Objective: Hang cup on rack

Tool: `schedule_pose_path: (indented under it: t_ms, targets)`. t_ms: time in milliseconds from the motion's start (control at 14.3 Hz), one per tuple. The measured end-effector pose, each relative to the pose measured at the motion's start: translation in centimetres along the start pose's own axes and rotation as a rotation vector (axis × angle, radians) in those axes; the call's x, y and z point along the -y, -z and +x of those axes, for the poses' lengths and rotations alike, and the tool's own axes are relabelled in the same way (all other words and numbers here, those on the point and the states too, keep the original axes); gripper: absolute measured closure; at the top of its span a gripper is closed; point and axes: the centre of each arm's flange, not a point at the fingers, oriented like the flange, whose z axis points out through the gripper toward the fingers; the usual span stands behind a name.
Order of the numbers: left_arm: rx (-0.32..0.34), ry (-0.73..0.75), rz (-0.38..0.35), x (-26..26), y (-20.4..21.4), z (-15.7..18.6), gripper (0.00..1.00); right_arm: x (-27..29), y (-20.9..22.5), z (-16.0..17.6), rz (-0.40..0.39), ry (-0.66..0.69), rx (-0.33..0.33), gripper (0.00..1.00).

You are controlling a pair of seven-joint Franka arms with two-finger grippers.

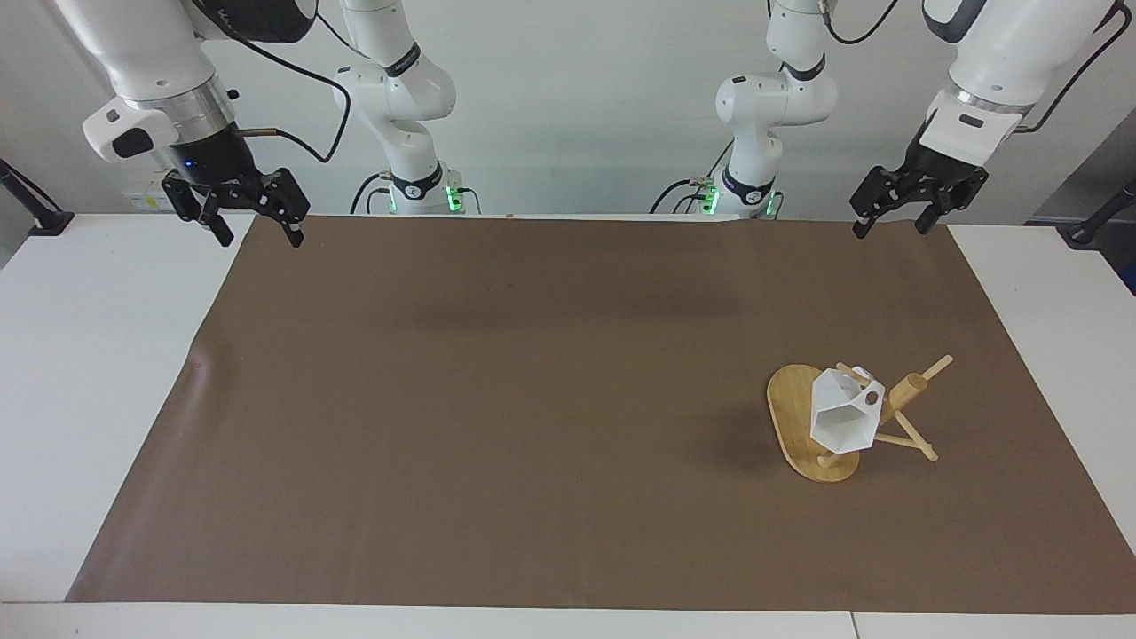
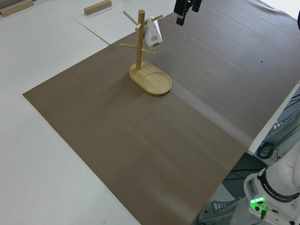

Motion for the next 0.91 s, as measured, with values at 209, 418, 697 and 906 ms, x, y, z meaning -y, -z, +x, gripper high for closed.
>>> schedule_pose_path:
  t_ms: [209, 418, 697, 906]
  targets:
    - [0.003, -0.005, 0.0, -0.07, -0.03, -0.04, 0.0, 0.0, 0.0, 0.0, 0.0, 0.0, 0.0, 0.0]
    - [0.004, -0.006, 0.0, -0.09, -0.04, -0.05, 0.0, 0.0, -0.01, 0.0, 0.0, 0.0, 0.0, 0.0]
    - [0.015, -0.009, 0.003, -0.13, -0.13, -0.2, 0.0, 0.0, -0.01, 0.0, 0.0, 0.0, 0.0, 0.0]
    - [0.016, -0.012, 0.006, -0.21, -0.01, -0.32, 0.0, 0.0, -0.01, 0.0, 0.0, 0.0, 0.0, 0.0]
